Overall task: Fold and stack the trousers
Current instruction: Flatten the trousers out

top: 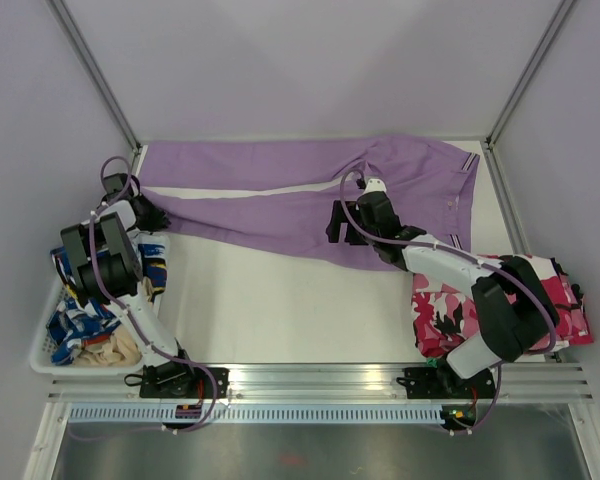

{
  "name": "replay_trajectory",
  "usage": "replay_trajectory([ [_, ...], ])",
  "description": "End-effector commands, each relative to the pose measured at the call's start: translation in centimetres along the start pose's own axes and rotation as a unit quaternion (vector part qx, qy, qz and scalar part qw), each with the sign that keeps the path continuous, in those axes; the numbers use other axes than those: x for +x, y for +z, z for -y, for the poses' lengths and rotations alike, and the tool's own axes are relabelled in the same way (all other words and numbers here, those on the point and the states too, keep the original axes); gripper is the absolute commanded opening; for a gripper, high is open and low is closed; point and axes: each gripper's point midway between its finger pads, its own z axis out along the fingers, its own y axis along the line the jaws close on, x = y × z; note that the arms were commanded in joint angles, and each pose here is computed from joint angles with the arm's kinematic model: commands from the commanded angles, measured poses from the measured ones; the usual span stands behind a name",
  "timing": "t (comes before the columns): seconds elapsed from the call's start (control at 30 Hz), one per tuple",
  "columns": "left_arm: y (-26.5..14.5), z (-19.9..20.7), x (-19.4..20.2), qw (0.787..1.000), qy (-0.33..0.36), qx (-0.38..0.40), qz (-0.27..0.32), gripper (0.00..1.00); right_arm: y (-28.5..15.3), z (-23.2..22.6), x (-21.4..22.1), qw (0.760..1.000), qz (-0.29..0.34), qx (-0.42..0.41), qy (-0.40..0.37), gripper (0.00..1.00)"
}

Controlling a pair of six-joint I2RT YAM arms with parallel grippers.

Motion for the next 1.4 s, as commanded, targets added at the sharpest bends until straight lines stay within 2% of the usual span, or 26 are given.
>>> replay_trajectory([
  [0.0,0.5,2.0,-0.7,1.0,-0.006,0.017,0.005,0.27,0.4,-1.5,-2.5,0.999,0.032,-0.017,0.004,0.98],
  [0.07,0.5,1.7,-1.0,1.0,-0.003,-0.005,0.009,0.35,0.7,-1.5,-2.5,0.999,0.03,-0.016,0.002,0.98],
  [0.1,0.7,1.5,-0.7,1.0,-0.003,-0.014,0.004,0.47,0.7,-1.5,-2.6,0.999,0.03,-0.016,0.001,0.98],
  [0.17,0.8,0.8,-0.6,0.999,-0.006,-0.034,0.004,0.5,0.9,-1.5,-2.6,0.999,0.03,-0.015,-0.001,0.98],
  [0.37,0.9,-1.2,0.1,0.996,-0.01,-0.084,-0.001,0.69,1.2,-1.4,-2.5,1.0,0.026,-0.012,-0.004,0.98],
  [0.57,-0.2,-3.4,-0.1,0.989,0.037,-0.146,-0.002,0.7,1.1,-1.0,-2.4,1.0,0.026,-0.006,-0.005,0.98],
  [0.93,-0.1,-7.9,1.7,0.964,0.097,-0.242,-0.049,0.69,1.0,-0.6,-2.1,1.0,0.026,0.001,0.0,0.98],
  [1.13,-1.7,-7.9,1.3,0.961,0.117,-0.248,-0.041,0.69,0.6,1.2,-2.4,0.999,0.031,0.04,0.013,0.98],
  [1.23,-2.6,-6.8,0.3,0.965,0.122,-0.231,-0.026,0.69,0.7,3.9,-1.9,0.995,0.009,0.097,0.034,0.98],
  [1.37,-4.4,-5.1,-1.7,0.969,0.126,-0.213,0.0,0.7,0.5,7.0,-2.2,0.989,0.004,0.133,0.059,0.98],
])
